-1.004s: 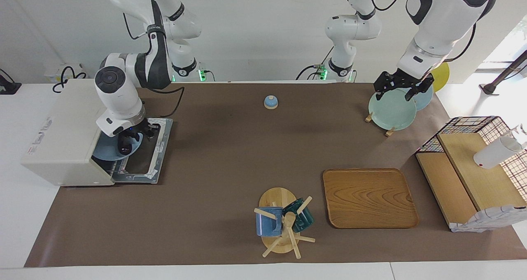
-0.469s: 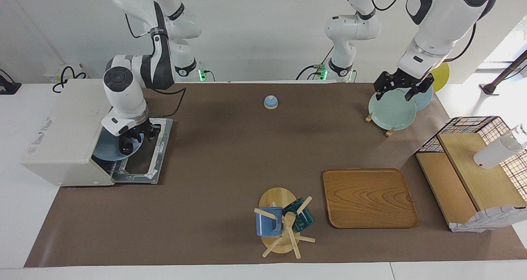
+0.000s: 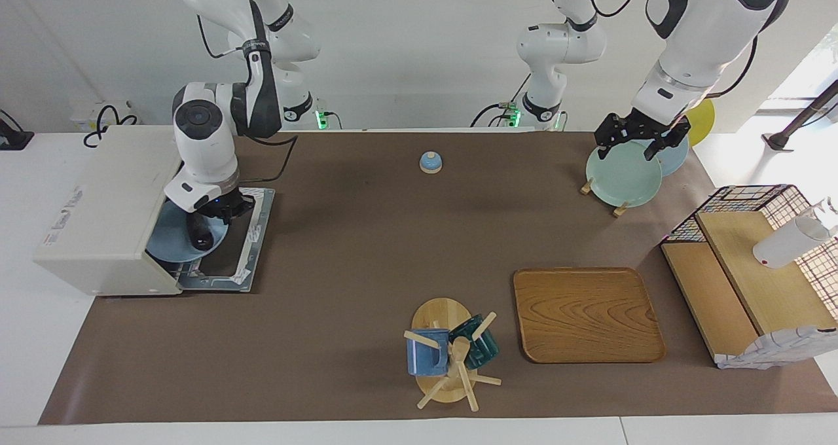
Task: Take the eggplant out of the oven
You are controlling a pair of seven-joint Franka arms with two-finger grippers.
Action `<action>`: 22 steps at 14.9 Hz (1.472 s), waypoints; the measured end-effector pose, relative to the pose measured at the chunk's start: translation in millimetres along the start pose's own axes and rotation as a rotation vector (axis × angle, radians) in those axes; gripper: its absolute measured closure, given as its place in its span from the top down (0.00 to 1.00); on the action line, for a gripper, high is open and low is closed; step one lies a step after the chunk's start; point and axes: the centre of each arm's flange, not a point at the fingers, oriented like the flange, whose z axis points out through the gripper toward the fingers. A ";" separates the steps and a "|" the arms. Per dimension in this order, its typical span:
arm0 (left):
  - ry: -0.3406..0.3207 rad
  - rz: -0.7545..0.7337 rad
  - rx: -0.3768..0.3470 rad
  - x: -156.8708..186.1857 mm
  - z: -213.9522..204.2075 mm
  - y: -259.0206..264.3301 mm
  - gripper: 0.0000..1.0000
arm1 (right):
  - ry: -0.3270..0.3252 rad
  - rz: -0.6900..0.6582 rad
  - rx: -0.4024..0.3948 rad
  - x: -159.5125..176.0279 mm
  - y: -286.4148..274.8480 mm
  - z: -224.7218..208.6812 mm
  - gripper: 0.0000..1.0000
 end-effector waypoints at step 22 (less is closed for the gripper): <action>0.086 -0.035 -0.001 8.9 -8.1 -22.3 1.00 | 0.105 0.231 0.085 23.7 -493.6 -156.6 0.02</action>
